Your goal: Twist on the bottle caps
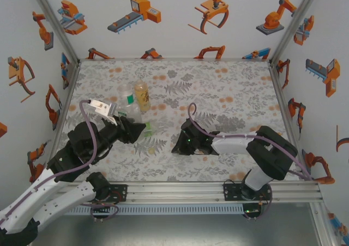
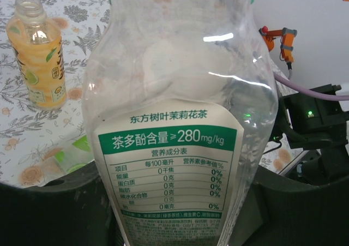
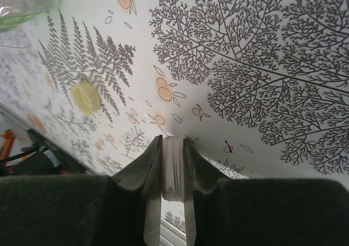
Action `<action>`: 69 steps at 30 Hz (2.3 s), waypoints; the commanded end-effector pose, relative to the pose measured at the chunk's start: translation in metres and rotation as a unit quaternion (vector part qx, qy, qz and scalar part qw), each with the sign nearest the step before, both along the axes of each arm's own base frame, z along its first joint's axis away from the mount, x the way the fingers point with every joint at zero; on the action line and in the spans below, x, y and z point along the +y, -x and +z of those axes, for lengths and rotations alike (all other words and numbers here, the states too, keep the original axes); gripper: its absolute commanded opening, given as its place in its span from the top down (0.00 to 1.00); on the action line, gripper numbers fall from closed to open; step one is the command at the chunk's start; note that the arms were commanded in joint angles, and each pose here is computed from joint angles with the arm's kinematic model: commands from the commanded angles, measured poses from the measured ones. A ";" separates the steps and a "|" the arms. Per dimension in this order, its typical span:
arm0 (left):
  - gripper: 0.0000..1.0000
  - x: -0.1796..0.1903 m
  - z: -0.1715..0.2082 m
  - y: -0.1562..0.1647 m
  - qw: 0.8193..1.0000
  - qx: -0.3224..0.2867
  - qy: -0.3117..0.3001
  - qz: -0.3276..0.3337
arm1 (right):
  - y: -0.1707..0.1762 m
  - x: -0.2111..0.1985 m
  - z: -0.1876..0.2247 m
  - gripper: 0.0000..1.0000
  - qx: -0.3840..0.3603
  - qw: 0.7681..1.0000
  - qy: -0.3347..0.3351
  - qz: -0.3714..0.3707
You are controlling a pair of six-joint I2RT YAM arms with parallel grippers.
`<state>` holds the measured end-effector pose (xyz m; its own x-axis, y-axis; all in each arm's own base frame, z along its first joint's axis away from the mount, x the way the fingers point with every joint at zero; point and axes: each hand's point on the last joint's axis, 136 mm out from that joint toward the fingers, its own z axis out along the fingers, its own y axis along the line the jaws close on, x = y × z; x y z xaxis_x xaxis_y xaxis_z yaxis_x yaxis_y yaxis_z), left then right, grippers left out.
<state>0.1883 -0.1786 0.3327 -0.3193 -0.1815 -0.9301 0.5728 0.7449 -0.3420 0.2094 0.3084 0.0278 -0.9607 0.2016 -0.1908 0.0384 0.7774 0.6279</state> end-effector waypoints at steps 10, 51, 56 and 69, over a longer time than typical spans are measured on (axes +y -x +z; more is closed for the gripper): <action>0.92 -0.004 0.022 0.000 0.999 -0.010 0.032 -0.008 | 0.017 -0.060 -0.042 0.62 0.053 0.996 0.057 -0.049; 0.93 0.006 -0.020 -0.012 0.997 0.056 -0.038 0.041 | 0.002 -0.014 0.046 0.47 -0.057 0.948 0.291 0.111; 0.92 0.026 -0.023 -0.005 0.996 0.049 -0.033 0.066 | 0.004 -0.001 0.032 0.46 -0.053 0.942 0.309 0.123; 0.92 0.034 -0.028 0.001 0.996 0.049 -0.021 0.068 | 0.003 -0.004 0.004 0.48 -0.041 0.938 0.323 0.117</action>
